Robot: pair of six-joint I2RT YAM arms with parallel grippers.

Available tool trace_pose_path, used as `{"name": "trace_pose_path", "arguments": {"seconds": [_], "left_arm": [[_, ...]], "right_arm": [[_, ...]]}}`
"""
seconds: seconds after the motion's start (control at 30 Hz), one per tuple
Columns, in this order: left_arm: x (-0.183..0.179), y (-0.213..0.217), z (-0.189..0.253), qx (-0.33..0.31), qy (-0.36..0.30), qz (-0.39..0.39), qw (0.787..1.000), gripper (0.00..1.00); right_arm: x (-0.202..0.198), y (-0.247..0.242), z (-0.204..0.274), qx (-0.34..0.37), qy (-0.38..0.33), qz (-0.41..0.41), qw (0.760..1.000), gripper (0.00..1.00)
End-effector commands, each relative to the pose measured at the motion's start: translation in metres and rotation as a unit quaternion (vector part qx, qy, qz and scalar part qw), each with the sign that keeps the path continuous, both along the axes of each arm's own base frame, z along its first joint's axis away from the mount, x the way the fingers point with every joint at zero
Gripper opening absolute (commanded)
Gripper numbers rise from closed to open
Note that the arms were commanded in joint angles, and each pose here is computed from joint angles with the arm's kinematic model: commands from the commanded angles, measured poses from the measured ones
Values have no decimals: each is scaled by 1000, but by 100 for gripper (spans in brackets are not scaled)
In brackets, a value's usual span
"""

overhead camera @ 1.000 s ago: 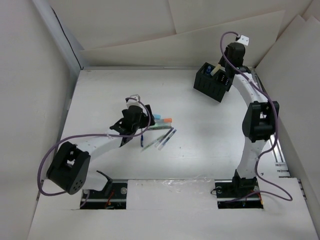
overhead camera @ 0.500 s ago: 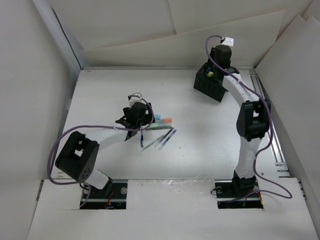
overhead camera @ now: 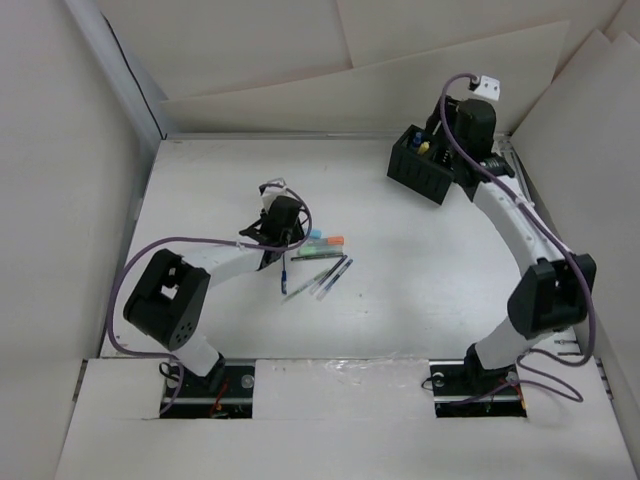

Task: Sort the stationery into containers
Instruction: Place the pen in the storage box, then pick up the pen from the center of the board.

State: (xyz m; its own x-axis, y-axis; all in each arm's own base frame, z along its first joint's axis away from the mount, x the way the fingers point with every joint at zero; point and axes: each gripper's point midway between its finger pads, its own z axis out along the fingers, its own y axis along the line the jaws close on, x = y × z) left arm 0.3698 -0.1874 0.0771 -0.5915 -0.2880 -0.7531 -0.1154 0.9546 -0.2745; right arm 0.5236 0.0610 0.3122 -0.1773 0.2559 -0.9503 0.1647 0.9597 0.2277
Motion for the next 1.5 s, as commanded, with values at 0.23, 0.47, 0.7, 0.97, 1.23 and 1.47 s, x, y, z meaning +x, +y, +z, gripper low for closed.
{"name": "trace_pose_path", "arguments": {"seconds": [0.23,0.47,0.7,0.97,1.23,1.47], "left_arm": [[18,1,18,13,-30,14,999,0],[13,-3,2,61,2,-46,997,35],[13,-10,-16,53,39,-41,997,46],[29,-14,-25,53,51,-7,997,50],[39,-13,-37,70,60,9,996,61],[50,1,-42,71,63,34,995,65]], "right_arm": [[-79,68,-25,55,7,124,991,66],[-104,80,-30,53,9,143,988,64],[-109,94,-43,51,24,162,985,64],[-113,101,-50,45,29,172,984,64],[-117,110,-50,42,29,187,981,64],[-118,112,-50,43,30,192,980,64]]}}
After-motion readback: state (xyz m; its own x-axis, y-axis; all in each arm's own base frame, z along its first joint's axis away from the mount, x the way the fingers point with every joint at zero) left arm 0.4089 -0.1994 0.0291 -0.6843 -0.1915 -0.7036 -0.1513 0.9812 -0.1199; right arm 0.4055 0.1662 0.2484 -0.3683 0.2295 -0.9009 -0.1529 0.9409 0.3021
